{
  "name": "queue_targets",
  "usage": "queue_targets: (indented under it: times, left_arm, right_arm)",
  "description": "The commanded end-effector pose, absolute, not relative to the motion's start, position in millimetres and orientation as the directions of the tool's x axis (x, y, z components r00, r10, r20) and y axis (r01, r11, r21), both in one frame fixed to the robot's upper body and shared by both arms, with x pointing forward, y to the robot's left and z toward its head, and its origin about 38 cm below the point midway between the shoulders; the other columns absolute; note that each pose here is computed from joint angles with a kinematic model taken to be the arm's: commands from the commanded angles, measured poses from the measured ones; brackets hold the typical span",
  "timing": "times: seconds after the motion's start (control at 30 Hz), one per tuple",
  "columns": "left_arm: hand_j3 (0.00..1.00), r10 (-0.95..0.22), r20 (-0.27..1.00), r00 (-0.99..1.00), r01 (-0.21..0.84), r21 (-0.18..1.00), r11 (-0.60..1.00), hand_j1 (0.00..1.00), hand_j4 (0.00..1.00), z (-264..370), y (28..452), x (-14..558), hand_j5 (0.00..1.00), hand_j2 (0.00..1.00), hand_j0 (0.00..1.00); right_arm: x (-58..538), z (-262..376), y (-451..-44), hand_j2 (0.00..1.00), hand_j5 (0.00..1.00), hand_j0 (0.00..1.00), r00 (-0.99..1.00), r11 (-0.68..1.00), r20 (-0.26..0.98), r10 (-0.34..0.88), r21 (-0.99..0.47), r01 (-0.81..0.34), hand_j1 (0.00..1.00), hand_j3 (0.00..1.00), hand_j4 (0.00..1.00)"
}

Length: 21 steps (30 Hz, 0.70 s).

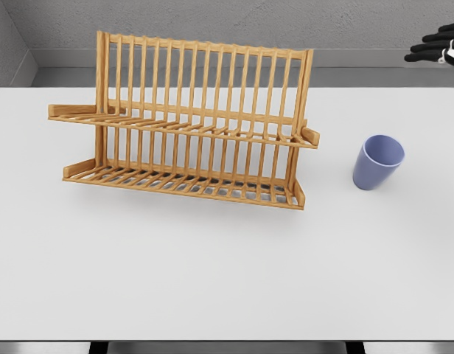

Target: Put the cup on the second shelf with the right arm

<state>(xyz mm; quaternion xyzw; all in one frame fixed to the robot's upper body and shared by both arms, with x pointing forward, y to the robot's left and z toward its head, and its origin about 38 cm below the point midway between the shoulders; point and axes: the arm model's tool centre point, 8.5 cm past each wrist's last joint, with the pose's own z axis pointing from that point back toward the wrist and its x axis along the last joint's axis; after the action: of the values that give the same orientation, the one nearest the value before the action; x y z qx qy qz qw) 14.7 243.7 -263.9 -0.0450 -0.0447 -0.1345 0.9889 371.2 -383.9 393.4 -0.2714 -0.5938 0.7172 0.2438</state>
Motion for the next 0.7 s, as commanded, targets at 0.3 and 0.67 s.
queue_targets:
  times: [0.3,0.67]
  left_arm:
    - [1.00,-0.262,0.101,0.960,0.270,-0.077,0.960,1.00,1.00,-263.9,243.7,14.7,1.00,1.00,1.00]
    - [1.00,-0.262,0.101,0.960,0.270,-0.077,0.960,1.00,1.00,-263.9,243.7,14.7,1.00,1.00,1.00]
  right_arm:
    - [387.7,301.8,-367.9,1.00,1.00,1.00,-0.749,-0.236,0.048,0.661,-0.934,-0.268,1.00,1.00,1.00]
    - [404.4,263.4,-384.3,1.00,1.00,1.00,-0.683,-0.215,0.108,0.723,-0.903,-0.371,1.00,1.00,1.00]
